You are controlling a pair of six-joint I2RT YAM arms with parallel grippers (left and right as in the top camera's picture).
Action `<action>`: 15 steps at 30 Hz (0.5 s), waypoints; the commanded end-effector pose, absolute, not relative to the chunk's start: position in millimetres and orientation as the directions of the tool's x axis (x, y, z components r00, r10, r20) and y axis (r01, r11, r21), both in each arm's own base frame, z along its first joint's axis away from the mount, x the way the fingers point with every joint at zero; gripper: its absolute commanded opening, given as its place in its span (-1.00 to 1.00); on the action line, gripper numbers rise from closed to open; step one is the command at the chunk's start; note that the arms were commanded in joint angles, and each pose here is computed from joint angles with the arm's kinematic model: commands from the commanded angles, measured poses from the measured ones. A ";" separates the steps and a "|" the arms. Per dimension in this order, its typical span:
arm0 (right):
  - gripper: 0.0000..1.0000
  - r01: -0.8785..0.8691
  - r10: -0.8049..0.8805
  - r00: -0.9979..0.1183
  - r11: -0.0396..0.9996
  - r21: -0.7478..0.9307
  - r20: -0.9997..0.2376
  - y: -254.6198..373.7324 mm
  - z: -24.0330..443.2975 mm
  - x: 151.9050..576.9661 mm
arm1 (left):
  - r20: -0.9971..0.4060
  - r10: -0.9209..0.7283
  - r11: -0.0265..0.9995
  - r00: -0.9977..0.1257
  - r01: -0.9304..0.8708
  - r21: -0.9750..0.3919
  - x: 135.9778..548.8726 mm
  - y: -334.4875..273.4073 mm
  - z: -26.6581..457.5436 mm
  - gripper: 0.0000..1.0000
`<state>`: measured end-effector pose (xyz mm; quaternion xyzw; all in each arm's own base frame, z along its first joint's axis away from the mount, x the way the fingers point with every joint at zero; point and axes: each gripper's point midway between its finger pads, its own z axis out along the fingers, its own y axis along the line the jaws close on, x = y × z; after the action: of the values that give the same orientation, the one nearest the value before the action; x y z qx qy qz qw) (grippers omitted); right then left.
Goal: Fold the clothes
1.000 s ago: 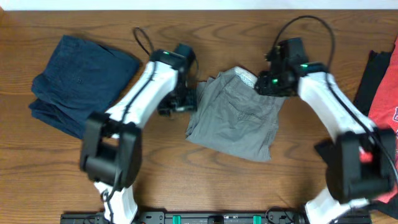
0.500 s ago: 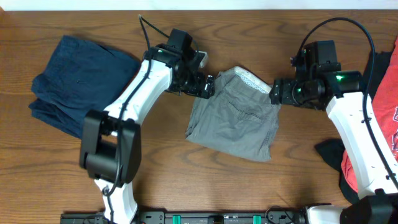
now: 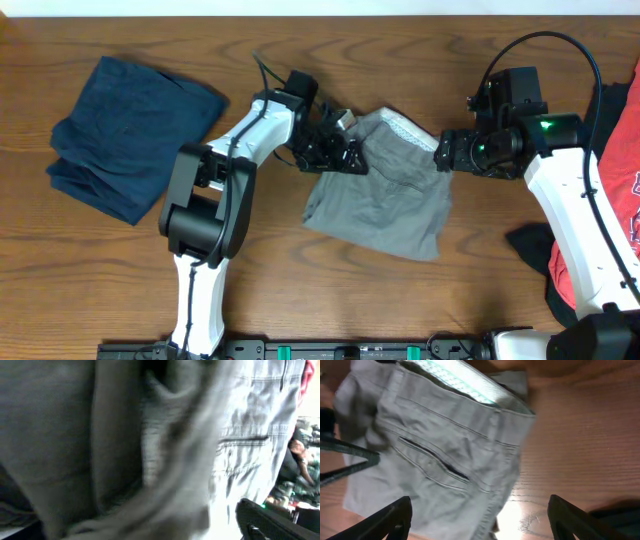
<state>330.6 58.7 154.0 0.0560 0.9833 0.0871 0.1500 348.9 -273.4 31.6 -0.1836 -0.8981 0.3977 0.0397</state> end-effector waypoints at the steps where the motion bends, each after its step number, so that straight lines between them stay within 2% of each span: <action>1: 0.69 0.097 0.148 -0.948 0.978 0.184 -0.282 56.7 154.0 330.6 | -0.045 0.411 0.561 -0.910 0.292 -0.774 330.4 -292.4 20.1 0.52; 2: 0.69 0.098 0.147 -0.948 0.978 0.184 -0.281 56.7 153.9 330.3 | -0.053 0.413 0.558 -0.909 0.299 -0.774 330.9 -293.6 21.0 0.18; 3: 0.69 0.098 0.147 -0.949 0.978 0.184 -0.280 56.6 153.8 330.0 | -0.056 0.413 0.557 -0.909 0.301 -0.774 331.4 -294.0 21.2 -0.25; 4: 0.69 0.098 0.147 -0.949 0.978 0.183 -0.279 56.6 153.8 329.9 | -0.059 0.414 0.556 -0.909 0.303 -0.774 331.6 -294.3 21.5 -0.58; 6: 0.69 0.098 0.147 -0.949 0.978 0.183 -0.279 56.6 153.8 329.9 | -0.061 0.412 0.557 -0.909 0.305 -0.773 332.5 -293.8 22.2 -0.86; 10: 0.69 0.099 0.147 -0.950 0.978 0.182 -0.275 56.5 153.4 328.7 | -0.054 0.377 0.602 -0.925 0.289 -0.744 344.8 -286.3 27.2 -0.88; 15: 0.68 0.100 0.147 -0.952 0.978 0.181 -0.269 56.2 152.9 327.1 | -0.122 0.328 0.664 -0.937 0.321 -0.675 366.9 -269.3 49.2 -0.88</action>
<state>326.4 58.2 152.4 0.0569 0.9847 0.0854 0.1409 340.6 -282.2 21.6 -0.1822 -0.8973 0.3973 0.0610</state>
